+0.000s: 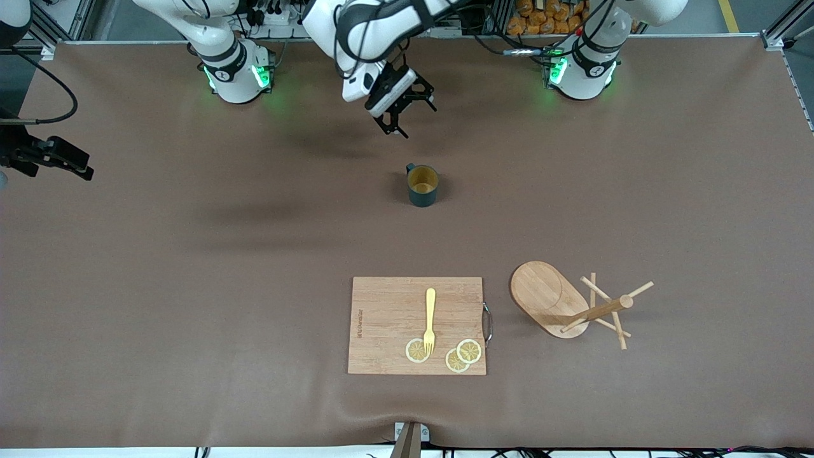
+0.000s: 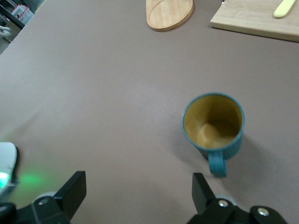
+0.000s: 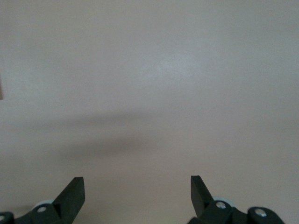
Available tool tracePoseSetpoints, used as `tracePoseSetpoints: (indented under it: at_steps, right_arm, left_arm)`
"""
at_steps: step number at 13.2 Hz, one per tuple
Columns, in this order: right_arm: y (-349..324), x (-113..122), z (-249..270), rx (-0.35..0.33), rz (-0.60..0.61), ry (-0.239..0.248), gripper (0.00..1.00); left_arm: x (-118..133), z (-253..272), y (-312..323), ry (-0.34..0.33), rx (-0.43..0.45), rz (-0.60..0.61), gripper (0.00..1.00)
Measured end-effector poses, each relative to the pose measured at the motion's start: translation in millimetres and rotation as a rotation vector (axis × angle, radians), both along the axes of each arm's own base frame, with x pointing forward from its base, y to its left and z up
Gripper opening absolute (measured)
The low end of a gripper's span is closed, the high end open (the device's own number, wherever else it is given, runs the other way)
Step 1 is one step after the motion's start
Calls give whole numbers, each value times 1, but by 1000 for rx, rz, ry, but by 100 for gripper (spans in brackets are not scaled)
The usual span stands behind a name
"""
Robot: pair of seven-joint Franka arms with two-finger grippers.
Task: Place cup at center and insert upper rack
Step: 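Move the left gripper over the teal mug at the center, then lower the left gripper and close it on the mug handle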
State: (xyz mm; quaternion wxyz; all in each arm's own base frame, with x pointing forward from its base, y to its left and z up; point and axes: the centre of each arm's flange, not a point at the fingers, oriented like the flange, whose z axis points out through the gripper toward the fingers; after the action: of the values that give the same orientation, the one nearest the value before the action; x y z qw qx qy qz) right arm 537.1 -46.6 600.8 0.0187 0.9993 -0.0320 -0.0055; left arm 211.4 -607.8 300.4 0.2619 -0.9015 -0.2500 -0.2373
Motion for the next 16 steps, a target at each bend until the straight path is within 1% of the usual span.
tracePoseSetpoints:
  at_steps: [2, 3, 5, 7, 8, 12, 13, 15, 16]
  right_arm:
    - [2, 0, 0, 22, -2, 0, 100]
    - [4, 0, -1, 35, -2, 0, 100]
    - [5, -1, -3, 44, -3, 8, 100]
    - [5, -1, -4, 49, -3, 11, 100]
    - [5, -1, -5, 50, -3, 11, 100]
    - [6, -1, -5, 51, -3, 12, 100]
    - [5, -1, -5, 51, -4, 13, 100]
    - [5, -1, -5, 51, -4, 13, 100]
    - [5, -1, -5, 51, -4, 11, 100]
  left_arm:
    - [-31, -23, -11, -119, -10, 3, 100]
    - [-41, -33, -13, -175, -13, -3, 100]
    - [-53, -50, -15, -249, -46, -4, 100]
    - [-58, -66, -14, -335, -95, -17, 100]
    - [-59, -77, -12, -367, -104, -31, 100]
    - [-57, -121, -6, -414, -74, -111, 100]
    - [-56, -133, -4, -409, -55, -139, 100]
    - [-54, -141, -5, -350, -3, -207, 100]
    - [-52, -139, -7, -333, 8, -227, 100]
